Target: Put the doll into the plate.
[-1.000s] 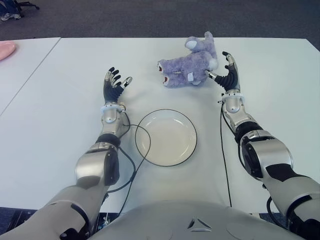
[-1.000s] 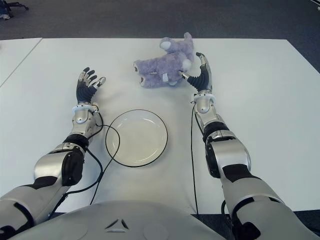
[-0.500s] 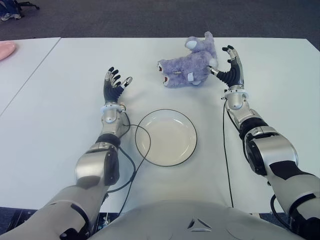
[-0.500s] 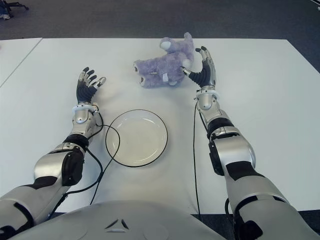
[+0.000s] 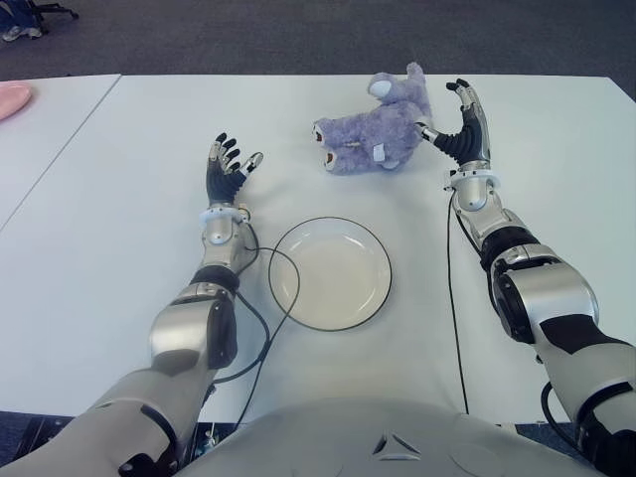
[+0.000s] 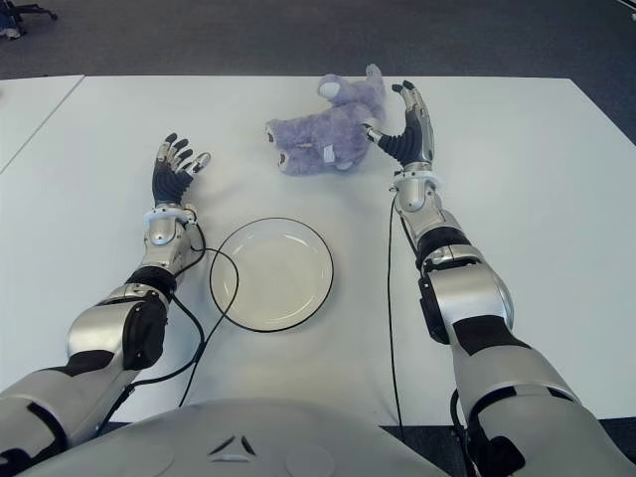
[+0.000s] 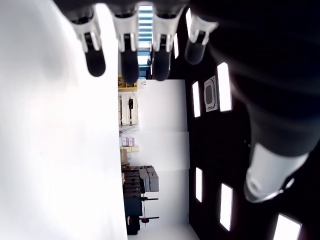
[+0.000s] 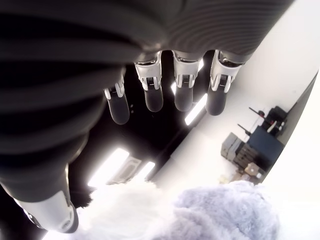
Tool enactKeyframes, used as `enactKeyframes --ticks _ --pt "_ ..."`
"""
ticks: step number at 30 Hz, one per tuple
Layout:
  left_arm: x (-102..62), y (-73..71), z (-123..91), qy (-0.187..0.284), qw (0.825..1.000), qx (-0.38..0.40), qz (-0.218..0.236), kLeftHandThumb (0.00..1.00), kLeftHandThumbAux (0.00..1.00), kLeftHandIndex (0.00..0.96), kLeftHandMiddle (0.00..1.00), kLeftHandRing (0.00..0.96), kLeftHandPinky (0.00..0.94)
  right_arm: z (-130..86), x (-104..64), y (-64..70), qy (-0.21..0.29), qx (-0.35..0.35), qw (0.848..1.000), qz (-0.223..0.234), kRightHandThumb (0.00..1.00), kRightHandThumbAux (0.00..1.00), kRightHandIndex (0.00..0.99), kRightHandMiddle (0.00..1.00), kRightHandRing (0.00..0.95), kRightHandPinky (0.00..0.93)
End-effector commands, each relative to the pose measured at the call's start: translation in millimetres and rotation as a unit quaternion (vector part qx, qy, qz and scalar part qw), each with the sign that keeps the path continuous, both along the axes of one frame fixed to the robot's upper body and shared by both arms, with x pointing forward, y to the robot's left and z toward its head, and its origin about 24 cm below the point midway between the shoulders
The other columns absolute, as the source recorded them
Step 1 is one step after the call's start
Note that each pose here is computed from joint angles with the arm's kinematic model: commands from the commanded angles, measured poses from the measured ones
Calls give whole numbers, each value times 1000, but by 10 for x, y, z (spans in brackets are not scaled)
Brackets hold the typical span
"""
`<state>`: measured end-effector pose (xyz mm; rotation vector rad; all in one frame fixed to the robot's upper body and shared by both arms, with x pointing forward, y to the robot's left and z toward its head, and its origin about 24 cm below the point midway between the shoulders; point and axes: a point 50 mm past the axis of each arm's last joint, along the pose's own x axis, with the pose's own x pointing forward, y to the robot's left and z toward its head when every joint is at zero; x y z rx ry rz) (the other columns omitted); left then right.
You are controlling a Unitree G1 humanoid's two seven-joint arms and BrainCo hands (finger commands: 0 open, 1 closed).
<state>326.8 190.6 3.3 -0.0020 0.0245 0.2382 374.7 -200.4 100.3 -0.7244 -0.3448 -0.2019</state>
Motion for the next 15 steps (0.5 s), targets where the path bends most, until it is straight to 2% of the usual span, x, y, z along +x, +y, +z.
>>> enactKeyframes --ticks 1,10,15 --pt "-807 -122 -970 239 970 -47 4 0 685 102 155 153 167 35 54 37 19 -34 999 8 249 713 108 0 17 70" --pt "-805 -123 -966 233 971 -56 4 0 680 106 157 158 174 68 94 124 25 -39 999 18 314 737 101 0 13 105" --pt "-806 -126 -967 233 971 -59 6 0 673 108 157 159 170 57 109 193 31 -30 999 21 402 749 106 0 17 114"
